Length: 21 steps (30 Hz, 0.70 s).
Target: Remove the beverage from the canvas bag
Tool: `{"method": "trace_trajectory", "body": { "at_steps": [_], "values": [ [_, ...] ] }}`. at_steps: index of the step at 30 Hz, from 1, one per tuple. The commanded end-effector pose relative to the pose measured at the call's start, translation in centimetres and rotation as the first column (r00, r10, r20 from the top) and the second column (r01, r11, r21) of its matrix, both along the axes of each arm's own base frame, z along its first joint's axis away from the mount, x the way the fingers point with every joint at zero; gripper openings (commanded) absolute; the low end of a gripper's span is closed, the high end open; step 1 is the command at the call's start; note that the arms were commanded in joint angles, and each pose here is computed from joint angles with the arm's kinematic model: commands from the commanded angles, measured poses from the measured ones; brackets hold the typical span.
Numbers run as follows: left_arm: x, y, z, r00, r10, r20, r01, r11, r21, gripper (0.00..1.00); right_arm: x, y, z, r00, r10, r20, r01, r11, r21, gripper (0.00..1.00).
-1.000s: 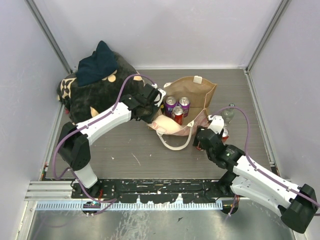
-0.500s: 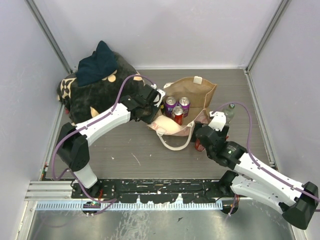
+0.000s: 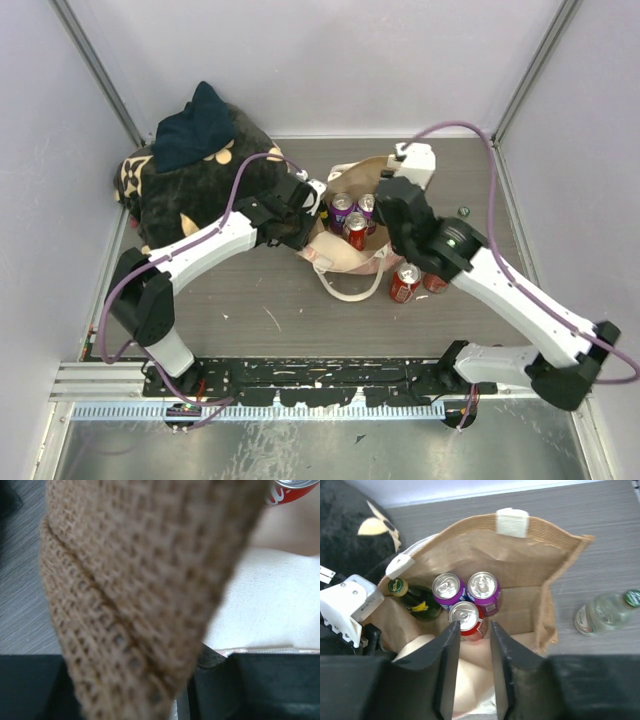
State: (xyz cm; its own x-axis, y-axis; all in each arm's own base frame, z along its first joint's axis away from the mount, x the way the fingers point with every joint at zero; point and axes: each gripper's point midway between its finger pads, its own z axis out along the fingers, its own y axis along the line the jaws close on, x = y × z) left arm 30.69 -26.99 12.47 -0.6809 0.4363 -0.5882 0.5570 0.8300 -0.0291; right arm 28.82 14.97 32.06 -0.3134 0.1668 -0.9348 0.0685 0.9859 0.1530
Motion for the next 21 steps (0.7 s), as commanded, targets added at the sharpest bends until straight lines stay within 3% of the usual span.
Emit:
{"method": "trace_trajectory", "body": {
  "at_steps": [1, 4, 8, 13, 16, 18, 20, 21],
  "values": [
    [-0.8, -0.5, -1.0, 0.999, 0.004, -0.037, -0.006, 0.999, -0.047, 0.36, 2.4, 3.4, 0.1, 0.997, 0.07, -0.036, -0.072, 0.997, -0.042, 0.29],
    [-1.0, -0.6, -1.1, 0.999, 0.0, -0.042, -0.002, 0.998, -0.062, 0.35, 5.0, 3.2, -1.0, 0.995, 0.026, -0.096, -0.027, 1.0, -0.015, 0.13],
    [-1.1, -0.6, -0.9, 1.0, 0.006, -0.028, -0.009, 0.996, -0.085, 0.28, 7.4, 1.8, -4.3, 0.976, -0.01, -0.216, 0.015, 1.0, 0.022, 0.13],
    [-1.3, -0.7, -0.5, 1.0, 0.01, -0.012, -0.011, 0.993, -0.119, 0.17, 9.4, -0.5, -8.3, 0.945, -0.101, -0.311, 0.098, 0.995, -0.026, 0.13],
    [-1.4, -0.7, -0.2, 1.0, 0.016, -0.004, -0.017, 0.991, -0.136, 0.18, 10.2, -1.0, -10.5, 0.927, -0.112, -0.359, 0.106, 0.994, -0.036, 0.16],
    [-1.3, -0.8, 0.0, 1.0, 0.017, 0.003, -0.016, 0.99, -0.142, 0.23, 10.5, -0.5, -11.4, 0.924, -0.084, -0.372, 0.082, 0.996, -0.021, 0.35],
    [-1.2, -0.9, 0.0, 1.0, 0.016, 0.002, -0.016, 0.99, -0.143, 0.26, 10.5, 0.0, -12.1, 0.923, -0.057, -0.381, 0.061, 0.998, 0.0, 0.73],
    [-1.2, -0.8, -0.1, 1.0, 0.017, 0.0, -0.017, 0.99, -0.139, 0.27, 10.6, 0.2, -12.5, 0.92, -0.053, -0.388, 0.059, 0.998, 0.002, 0.82]
  ]
}}
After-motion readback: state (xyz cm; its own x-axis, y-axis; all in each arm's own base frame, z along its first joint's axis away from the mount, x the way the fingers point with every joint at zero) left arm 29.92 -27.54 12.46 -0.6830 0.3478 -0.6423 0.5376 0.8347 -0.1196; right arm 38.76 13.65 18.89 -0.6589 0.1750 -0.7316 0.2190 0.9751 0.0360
